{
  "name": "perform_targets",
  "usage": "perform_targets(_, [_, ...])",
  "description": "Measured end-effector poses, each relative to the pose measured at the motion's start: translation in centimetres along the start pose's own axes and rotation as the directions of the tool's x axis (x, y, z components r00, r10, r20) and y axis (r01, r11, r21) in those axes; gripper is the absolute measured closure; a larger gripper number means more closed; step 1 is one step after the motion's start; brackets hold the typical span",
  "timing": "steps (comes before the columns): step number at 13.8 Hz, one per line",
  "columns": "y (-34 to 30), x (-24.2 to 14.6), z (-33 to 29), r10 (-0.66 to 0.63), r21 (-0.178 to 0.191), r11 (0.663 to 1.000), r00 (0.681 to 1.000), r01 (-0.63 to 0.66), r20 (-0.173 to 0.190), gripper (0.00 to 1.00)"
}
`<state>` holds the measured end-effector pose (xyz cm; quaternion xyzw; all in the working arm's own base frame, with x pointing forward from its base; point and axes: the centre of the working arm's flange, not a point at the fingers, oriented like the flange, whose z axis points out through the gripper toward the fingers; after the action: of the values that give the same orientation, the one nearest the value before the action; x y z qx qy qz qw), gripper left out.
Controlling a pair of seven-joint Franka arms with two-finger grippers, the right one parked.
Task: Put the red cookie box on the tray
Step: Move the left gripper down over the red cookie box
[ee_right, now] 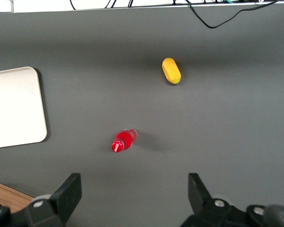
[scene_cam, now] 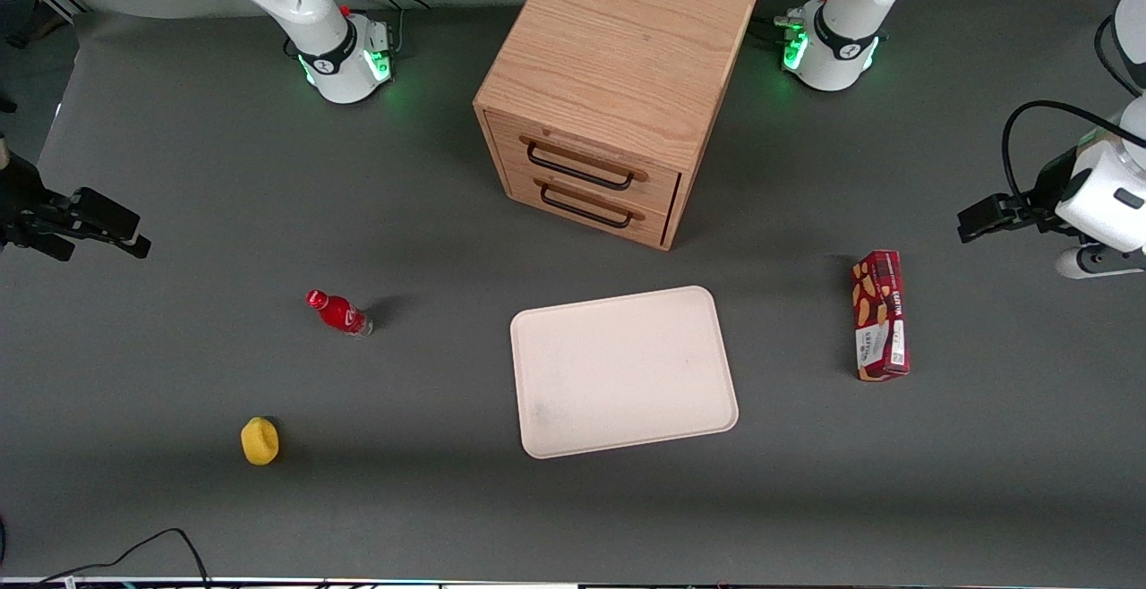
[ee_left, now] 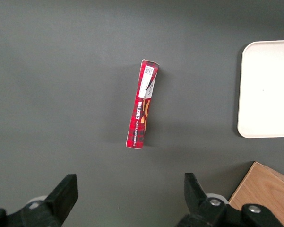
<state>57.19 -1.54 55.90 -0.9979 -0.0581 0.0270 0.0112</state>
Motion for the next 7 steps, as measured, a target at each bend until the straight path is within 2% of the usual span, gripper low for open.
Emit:
perform_targets(5, [0.1,0.2,0.4,0.001,0.000,1.000,1.000,-0.001,0.007,0.00])
perform_targets(7, [0.1,0.9,1.8,0.002,0.000,1.000,1.000,-0.002,0.024,0.00])
